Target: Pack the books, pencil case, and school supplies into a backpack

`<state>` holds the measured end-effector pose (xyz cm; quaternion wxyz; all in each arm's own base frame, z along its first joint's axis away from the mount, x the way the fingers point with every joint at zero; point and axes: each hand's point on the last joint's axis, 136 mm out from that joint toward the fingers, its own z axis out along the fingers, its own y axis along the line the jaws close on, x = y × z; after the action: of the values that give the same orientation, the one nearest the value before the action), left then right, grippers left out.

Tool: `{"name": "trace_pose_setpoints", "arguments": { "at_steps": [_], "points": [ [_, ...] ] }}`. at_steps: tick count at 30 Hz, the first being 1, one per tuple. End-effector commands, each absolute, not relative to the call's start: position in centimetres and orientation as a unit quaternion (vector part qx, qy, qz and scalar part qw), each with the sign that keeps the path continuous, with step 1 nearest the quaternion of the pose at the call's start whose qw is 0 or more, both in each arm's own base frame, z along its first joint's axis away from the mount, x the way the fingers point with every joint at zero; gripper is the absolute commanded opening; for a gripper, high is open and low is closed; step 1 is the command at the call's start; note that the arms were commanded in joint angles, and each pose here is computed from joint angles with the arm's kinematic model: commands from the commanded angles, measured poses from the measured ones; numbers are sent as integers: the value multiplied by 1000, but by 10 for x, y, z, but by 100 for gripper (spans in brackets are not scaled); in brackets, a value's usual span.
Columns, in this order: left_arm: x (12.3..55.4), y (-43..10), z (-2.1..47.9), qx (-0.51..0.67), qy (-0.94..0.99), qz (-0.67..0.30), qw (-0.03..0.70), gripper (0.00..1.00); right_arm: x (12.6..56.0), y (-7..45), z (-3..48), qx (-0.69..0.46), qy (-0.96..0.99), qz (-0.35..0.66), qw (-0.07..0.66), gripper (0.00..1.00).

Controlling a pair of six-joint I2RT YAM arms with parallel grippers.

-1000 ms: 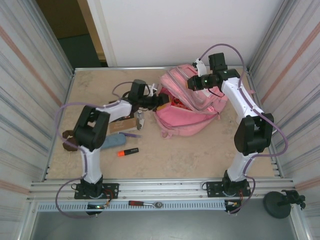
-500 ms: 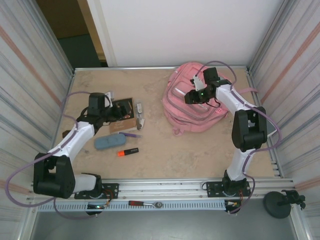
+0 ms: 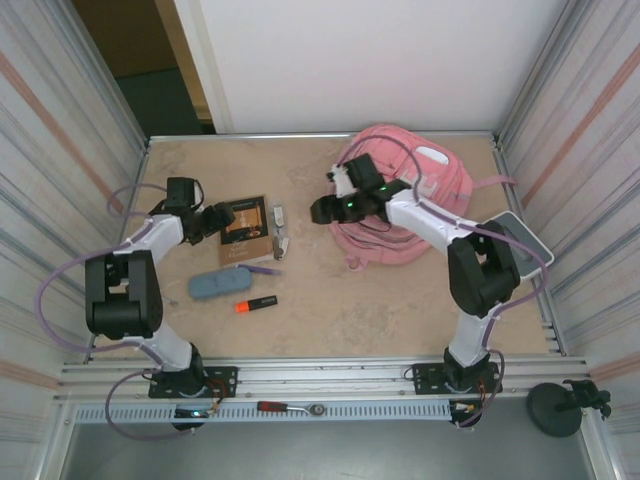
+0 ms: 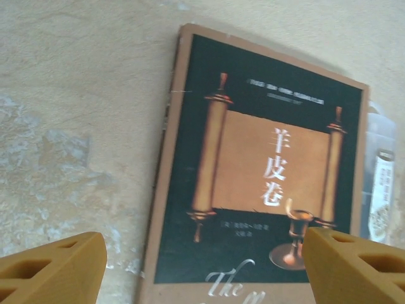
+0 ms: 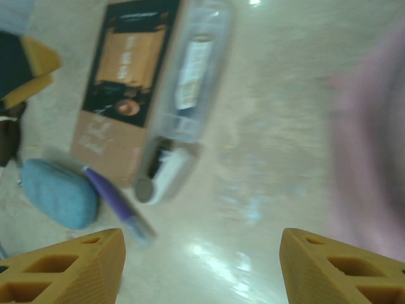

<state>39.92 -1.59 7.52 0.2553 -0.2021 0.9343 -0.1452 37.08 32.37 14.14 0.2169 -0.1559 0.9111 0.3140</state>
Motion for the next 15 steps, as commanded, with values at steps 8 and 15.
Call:
{"name": "trace_pose_setpoints", "arguments": {
  "at_steps": [8, 15],
  "points": [
    [404, -21, 53, -188, 941, -188, 211, 75, 358, 423, 111, -164, 901, 353, 190, 61],
    [401, -33, 45, -177, 939, -220, 196, 69, 359, 446, 96, -168, 900, 363, 175, 60]
  ]
}}
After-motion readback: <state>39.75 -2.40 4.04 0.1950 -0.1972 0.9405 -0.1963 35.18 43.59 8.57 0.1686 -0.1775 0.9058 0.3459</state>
